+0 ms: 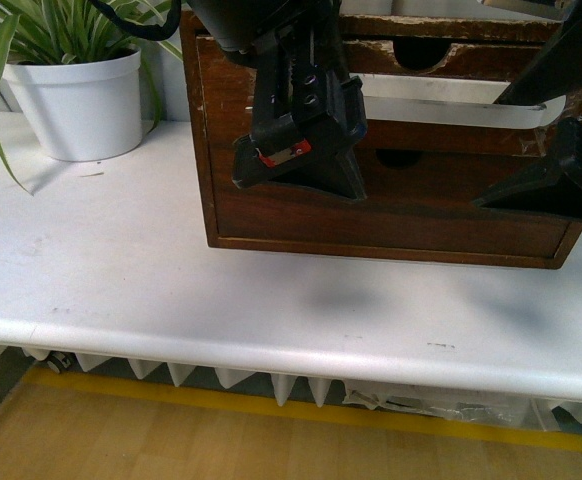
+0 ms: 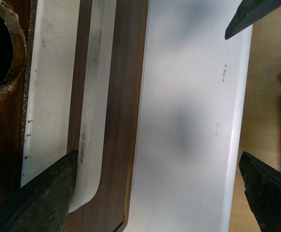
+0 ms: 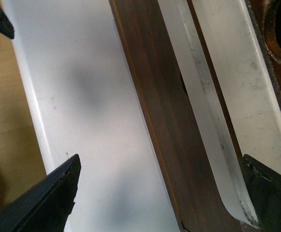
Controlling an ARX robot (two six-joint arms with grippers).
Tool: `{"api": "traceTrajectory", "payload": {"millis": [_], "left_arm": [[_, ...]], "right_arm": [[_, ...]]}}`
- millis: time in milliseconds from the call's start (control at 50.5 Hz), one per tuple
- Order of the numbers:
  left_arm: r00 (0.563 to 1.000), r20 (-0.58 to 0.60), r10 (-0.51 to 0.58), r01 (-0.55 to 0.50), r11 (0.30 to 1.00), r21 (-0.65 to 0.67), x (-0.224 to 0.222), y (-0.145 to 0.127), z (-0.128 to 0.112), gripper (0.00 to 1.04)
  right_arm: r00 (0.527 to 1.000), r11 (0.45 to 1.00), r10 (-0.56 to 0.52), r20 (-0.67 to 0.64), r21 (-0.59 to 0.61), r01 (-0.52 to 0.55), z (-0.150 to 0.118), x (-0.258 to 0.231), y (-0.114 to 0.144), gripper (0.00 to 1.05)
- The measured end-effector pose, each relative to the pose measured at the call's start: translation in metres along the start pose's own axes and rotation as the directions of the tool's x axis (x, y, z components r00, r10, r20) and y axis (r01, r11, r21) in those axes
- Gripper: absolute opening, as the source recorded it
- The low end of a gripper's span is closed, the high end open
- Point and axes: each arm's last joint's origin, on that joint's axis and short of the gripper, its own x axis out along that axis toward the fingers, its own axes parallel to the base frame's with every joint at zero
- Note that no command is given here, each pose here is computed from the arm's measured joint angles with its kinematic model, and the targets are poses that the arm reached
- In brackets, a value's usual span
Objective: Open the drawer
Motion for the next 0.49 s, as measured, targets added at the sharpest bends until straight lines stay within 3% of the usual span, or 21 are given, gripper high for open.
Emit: {"api": "traceTrajectory", "payload": {"millis": [495], "left_arm": [[0.992,-0.05,-0.117,0.12,0.991,0.066,-0.021,-0.025,0.003,0.99]], "right_arm": [[0.993,0.991,0.121,-0.001,-0.065,-0.121,-0.003,-0.013,0.019,0.96]]}}
